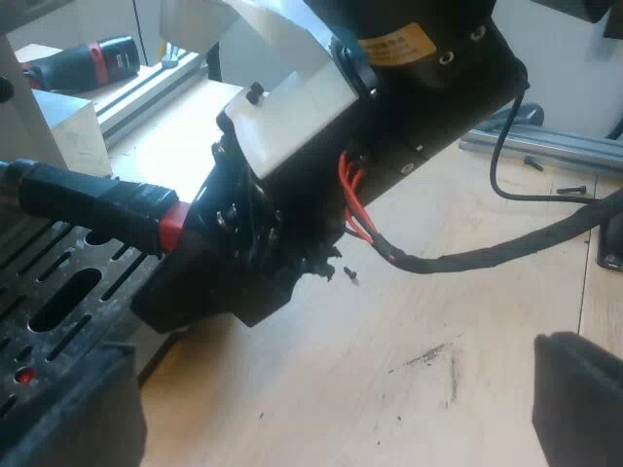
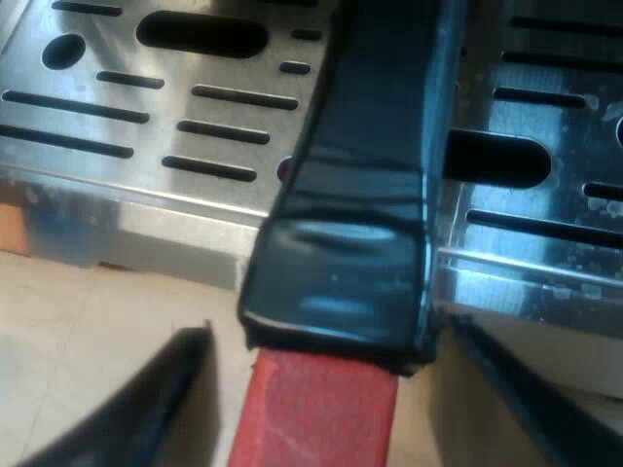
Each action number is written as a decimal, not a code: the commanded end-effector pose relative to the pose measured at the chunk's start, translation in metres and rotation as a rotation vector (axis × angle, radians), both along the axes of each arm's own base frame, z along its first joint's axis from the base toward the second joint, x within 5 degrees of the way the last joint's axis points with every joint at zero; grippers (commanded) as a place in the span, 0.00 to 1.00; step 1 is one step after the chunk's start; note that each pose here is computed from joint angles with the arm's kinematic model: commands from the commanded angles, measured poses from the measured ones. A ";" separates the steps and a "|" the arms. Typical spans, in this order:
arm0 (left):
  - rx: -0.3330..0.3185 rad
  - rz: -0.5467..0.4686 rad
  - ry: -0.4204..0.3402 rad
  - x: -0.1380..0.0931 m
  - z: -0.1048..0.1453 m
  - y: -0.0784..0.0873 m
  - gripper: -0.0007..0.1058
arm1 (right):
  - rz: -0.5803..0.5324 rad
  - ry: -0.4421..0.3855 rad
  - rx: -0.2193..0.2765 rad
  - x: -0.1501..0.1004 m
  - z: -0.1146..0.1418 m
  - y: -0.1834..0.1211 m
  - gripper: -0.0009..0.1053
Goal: Grind coffee beans and then tamp
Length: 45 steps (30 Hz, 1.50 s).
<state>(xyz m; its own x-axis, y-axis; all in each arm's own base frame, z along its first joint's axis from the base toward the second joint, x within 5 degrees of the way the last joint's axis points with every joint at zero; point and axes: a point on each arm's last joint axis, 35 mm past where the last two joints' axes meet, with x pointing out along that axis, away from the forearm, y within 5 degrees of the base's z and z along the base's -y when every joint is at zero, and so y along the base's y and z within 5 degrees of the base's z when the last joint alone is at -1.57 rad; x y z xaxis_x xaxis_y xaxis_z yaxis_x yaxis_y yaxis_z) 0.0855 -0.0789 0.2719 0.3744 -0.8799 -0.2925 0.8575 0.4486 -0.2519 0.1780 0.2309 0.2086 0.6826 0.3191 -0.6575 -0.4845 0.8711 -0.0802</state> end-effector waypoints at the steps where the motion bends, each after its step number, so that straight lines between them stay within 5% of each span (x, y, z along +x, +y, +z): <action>1: -0.008 0.000 -0.010 0.000 0.003 -0.001 0.78 | 0.012 -0.004 0.002 0.000 0.001 0.000 0.28; 5: -0.008 0.000 -0.010 0.000 0.003 -0.001 0.78 | 0.012 -0.004 0.002 0.000 0.001 0.000 0.01; 20: -0.008 0.000 -0.010 0.000 0.003 -0.001 0.78 | 0.112 -0.045 -0.011 -0.018 0.015 0.005 0.01; 26: -0.008 0.000 -0.010 0.000 0.003 -0.001 0.78 | 0.131 -0.009 -0.064 -0.030 0.018 -0.001 0.01; 40: -0.009 0.001 -0.008 0.000 0.003 -0.001 0.78 | 0.126 -0.080 -0.136 -0.061 0.034 -0.010 0.01; 45: -0.041 0.021 0.048 0.000 0.005 0.000 0.78 | 0.125 -0.053 -0.155 -0.074 0.039 -0.023 0.01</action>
